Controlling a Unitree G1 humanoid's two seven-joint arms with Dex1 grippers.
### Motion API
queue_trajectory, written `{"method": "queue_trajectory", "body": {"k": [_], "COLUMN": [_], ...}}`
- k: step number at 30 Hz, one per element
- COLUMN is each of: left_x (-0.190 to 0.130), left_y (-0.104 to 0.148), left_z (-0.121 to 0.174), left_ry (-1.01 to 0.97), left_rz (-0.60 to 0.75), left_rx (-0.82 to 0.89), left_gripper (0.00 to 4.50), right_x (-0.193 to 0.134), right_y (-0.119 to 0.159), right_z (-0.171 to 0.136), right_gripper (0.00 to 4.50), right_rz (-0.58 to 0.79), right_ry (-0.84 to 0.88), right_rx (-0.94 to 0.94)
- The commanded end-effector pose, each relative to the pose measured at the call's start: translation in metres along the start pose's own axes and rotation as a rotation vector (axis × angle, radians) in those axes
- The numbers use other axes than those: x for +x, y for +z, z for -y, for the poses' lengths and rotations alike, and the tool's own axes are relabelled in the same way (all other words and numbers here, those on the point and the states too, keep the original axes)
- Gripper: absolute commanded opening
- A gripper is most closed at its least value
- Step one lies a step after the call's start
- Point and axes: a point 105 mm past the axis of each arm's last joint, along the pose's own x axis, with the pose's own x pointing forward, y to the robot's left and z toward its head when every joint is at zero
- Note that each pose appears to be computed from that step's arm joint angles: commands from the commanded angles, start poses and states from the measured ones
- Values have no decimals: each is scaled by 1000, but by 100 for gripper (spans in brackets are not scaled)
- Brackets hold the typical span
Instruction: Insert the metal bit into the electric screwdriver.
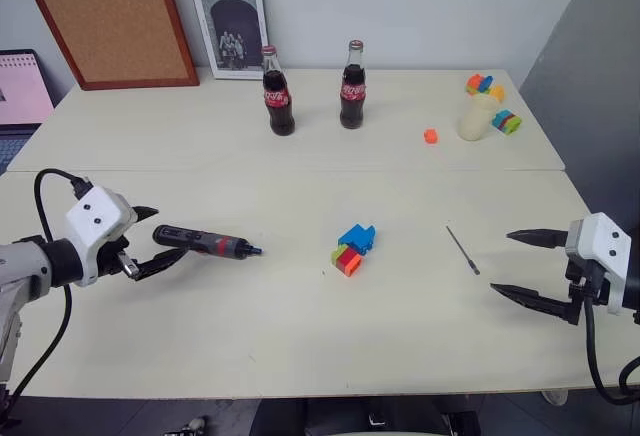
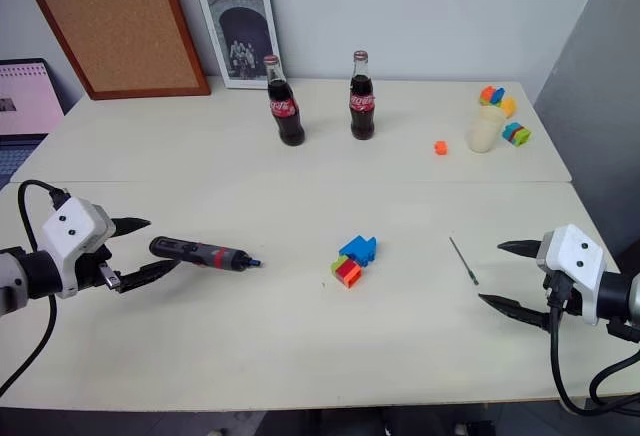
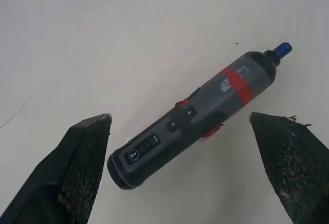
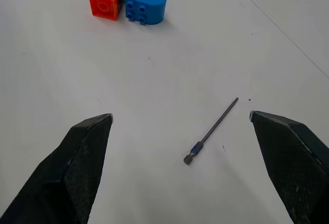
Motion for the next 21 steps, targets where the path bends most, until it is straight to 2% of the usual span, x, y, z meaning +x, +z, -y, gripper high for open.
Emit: {"method": "queue_trajectory", "body": {"k": [1, 8, 14, 21], "left_x": [-2, 12, 28, 40], "left_y": [13, 37, 61, 84], "left_z": [-2, 20, 48, 86], "left_ry": [-20, -119, -228, -397], "left_rz": [0, 47, 143, 237], "left_rx": [78, 225, 244, 271], "left_gripper": [449, 449, 449, 449], "right_x": [4, 32, 75, 120], "right_y": [17, 36, 50, 58], "right_z": [1, -11, -22, -23], "right_gripper": [450, 450, 450, 450], "right_rz": [44, 134, 200, 196], "right_ry": [-3, 36, 78, 106], "right_rx": [-73, -107, -129, -151]}}
